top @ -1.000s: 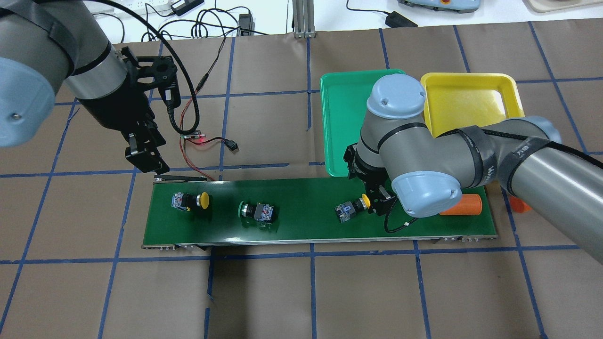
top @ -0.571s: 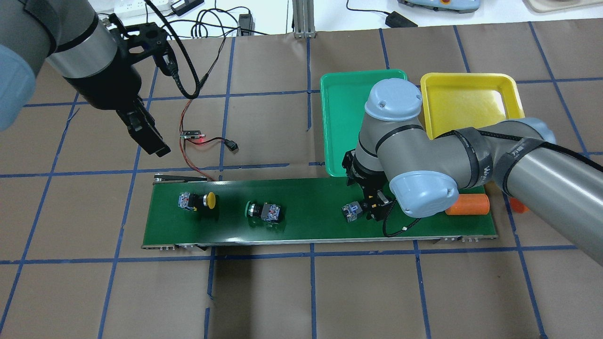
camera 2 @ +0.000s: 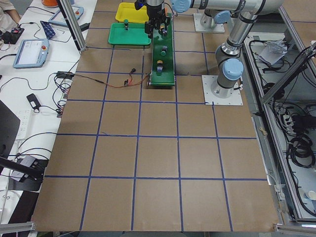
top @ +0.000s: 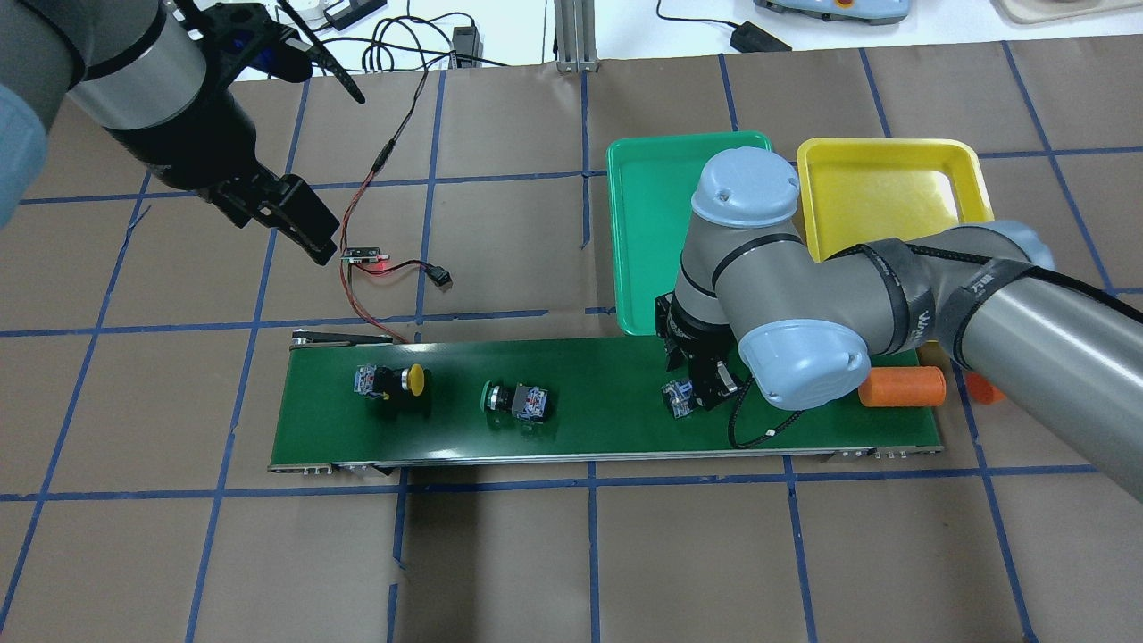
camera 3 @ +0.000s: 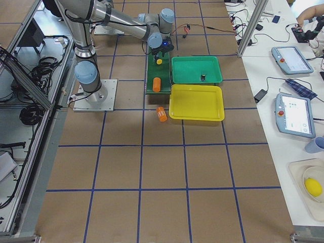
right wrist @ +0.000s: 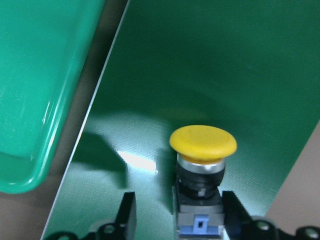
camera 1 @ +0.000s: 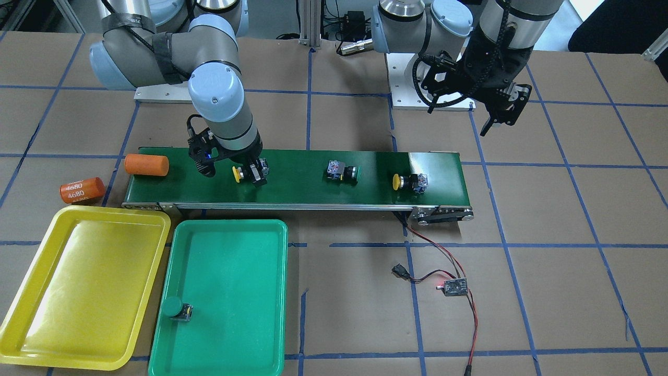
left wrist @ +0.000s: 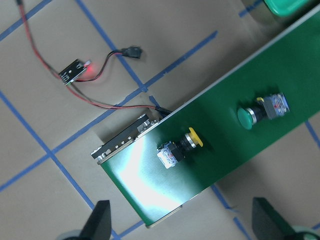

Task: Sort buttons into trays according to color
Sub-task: 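Raise the left gripper away while right gripper grasps the first yellow button, then carry the yellow button into the yellow tray and open the right gripper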

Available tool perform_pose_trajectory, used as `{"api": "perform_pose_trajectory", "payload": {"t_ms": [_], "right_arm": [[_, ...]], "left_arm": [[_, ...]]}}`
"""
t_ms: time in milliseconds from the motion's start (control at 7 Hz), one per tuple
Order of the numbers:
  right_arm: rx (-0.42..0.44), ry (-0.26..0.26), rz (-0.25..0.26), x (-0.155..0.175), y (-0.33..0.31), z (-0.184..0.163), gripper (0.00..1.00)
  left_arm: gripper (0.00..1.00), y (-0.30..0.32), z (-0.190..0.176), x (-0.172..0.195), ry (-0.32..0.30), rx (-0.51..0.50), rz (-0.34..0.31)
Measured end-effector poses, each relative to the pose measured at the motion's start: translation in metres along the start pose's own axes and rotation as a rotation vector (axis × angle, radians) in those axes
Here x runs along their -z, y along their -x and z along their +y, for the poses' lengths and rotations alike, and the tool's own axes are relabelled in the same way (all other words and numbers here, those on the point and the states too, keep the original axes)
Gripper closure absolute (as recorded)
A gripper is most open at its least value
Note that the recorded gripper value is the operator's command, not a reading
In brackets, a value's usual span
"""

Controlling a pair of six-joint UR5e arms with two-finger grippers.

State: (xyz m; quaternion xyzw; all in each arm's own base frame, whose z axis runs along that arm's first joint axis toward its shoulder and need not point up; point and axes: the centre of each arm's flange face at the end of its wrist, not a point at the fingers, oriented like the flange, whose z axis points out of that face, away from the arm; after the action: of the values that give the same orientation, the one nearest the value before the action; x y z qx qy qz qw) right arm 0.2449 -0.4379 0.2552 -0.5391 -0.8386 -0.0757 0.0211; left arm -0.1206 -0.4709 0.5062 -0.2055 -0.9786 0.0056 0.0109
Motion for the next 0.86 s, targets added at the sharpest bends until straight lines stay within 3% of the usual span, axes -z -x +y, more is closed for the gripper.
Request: {"api": "perform_pose_trajectory", "payload": {"t_ms": [429, 857], "right_arm": [[0.052, -0.055, -0.021, 0.013, 0.002, -0.01, 1.0], [0.131, -0.157, -0.103, 0.069, 0.01, -0.03, 1.0]], "left_arm": [[0.0, 0.007, 0.001, 0.014, -0.032, 0.287, -0.015], [0.0, 0.01, 0.004, 0.019, -0.044, 0.465, -0.015]]}}
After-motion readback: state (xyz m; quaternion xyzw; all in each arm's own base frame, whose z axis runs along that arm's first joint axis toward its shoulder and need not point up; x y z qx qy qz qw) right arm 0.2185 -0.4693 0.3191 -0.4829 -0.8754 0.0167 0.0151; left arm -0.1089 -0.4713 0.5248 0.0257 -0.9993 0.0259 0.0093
